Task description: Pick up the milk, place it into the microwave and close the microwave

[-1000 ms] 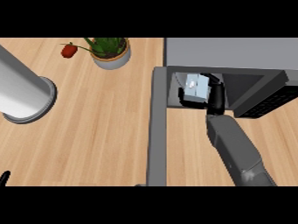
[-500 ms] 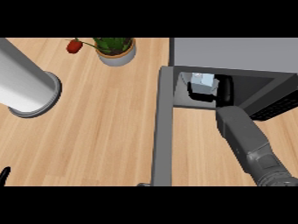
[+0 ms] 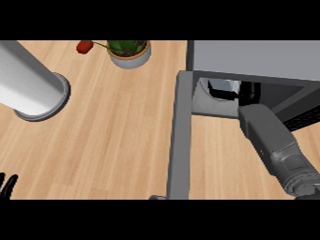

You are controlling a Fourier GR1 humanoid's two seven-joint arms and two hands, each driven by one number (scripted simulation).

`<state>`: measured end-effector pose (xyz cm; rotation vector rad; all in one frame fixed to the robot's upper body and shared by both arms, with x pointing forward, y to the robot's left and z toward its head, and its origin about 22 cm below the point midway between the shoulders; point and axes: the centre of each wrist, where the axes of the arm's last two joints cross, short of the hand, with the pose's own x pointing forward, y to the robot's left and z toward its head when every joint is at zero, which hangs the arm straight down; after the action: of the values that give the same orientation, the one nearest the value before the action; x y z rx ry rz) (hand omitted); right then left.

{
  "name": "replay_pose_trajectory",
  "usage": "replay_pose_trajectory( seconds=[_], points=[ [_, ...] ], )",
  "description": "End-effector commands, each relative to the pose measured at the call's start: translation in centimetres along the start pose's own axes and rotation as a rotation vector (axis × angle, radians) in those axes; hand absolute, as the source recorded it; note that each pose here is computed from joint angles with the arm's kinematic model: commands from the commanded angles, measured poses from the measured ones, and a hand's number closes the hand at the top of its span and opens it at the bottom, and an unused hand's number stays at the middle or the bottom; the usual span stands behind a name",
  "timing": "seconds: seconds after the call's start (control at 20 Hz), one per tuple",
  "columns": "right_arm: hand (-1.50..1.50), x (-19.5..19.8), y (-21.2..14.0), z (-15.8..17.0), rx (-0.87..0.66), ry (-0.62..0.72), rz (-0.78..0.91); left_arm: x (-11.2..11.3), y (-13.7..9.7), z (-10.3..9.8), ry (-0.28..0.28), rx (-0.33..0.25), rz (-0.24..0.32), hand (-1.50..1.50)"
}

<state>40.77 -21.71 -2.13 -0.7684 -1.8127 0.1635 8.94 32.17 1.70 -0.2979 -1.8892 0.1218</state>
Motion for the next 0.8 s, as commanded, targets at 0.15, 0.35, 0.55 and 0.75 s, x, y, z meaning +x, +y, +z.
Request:
replay_pose_trajectory(
  seconds=[0.15,0.35,0.55,0.75],
  points=[
    [1.5,1.0,-0.3,-1.4,-0.111,-0.051,-0.045,-0.1,-0.1,0.0,-0.003,-0.005,0.004,-1.5],
    [1.5,1.5,-1.1,-2.7,-0.174,-0.101,0.081,-0.5,1.0,-0.1,0.02,-0.007,-0.008,-1.5],
    [1.5,1.3,-2.3,-3.5,-0.274,-0.08,0.174,-0.3,0.9,0.0,0.021,-0.022,-0.007,-1.5],
    [1.5,1.1,-2.6,-3.6,-0.288,-0.072,0.186,-0.9,1.2,0.1,0.029,-0.008,-0.003,-1.5]
  ],
)
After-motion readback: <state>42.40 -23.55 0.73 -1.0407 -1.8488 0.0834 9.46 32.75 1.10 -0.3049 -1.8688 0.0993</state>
